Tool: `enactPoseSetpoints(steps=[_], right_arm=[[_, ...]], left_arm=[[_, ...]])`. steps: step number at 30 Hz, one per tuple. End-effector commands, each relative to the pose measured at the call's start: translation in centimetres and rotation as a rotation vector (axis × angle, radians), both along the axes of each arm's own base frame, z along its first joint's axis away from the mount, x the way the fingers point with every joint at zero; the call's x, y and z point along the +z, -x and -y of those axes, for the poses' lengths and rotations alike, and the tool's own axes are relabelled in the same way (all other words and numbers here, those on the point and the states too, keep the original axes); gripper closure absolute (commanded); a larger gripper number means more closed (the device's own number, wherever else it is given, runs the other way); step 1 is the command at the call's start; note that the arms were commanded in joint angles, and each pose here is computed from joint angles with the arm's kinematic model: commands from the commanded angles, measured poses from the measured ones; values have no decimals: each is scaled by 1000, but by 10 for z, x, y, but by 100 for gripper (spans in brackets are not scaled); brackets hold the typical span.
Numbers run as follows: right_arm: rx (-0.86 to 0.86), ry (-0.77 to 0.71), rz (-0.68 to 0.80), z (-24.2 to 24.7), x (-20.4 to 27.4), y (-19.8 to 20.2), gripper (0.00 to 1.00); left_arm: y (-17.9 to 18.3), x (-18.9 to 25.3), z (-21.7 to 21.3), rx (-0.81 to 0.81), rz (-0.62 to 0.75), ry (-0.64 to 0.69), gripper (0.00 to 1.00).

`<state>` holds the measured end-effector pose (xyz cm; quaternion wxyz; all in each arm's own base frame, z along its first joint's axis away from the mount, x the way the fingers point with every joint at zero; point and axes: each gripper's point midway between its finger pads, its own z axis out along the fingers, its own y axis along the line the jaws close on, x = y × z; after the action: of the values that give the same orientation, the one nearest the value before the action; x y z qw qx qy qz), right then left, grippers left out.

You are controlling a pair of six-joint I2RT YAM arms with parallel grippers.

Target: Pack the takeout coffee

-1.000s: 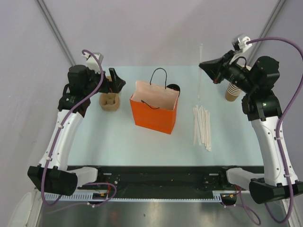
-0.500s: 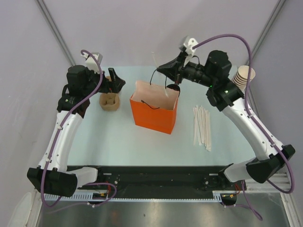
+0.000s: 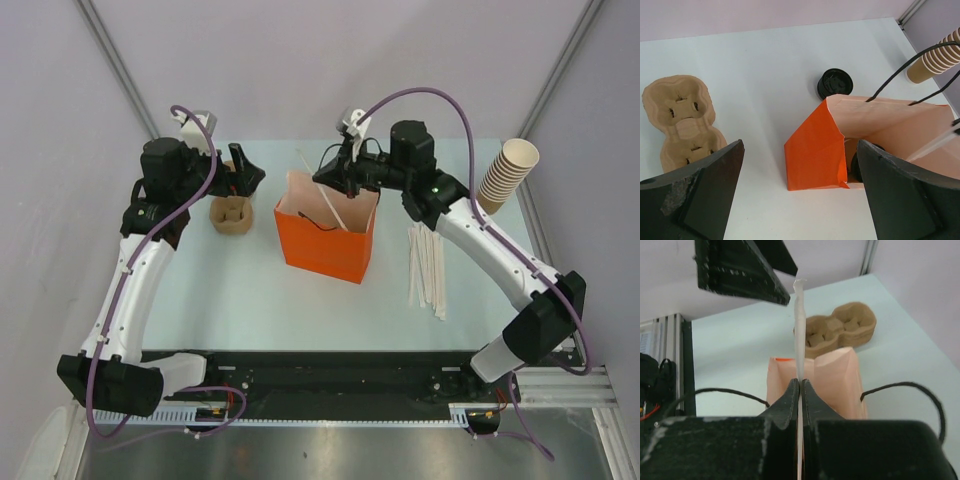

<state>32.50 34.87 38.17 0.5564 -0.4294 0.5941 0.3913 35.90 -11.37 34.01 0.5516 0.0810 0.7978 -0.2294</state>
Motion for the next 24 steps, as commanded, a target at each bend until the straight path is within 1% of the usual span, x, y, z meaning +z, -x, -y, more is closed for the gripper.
enactPoseSetpoints(steps=[1, 10, 18, 19, 20, 22, 23, 24], right_arm=[[40, 67, -36, -1, -32, 1, 100], [53, 175, -166, 6, -84, 9, 100], [32, 235, -219, 12, -108, 6, 100], [27, 237, -224, 13, -109, 5, 98], [21, 240, -232, 15, -111, 3, 92], [23, 248, -248, 17, -114, 4, 83], [20, 249, -252, 19, -114, 4, 77], [20, 247, -253, 20, -113, 4, 74]], left_arm=[[4, 13, -1, -15, 49, 8, 1], [2, 7, 0, -18, 38, 10, 1], [2, 6, 0, -24, 34, 10, 0], [2, 5, 0, -23, 32, 9, 1], [2, 6, 0, -25, 34, 7, 0], [1, 5, 0, -24, 29, 3, 0], [1, 8, 1, -28, 36, 2, 1], [1, 8, 1, -29, 33, 2, 1]])
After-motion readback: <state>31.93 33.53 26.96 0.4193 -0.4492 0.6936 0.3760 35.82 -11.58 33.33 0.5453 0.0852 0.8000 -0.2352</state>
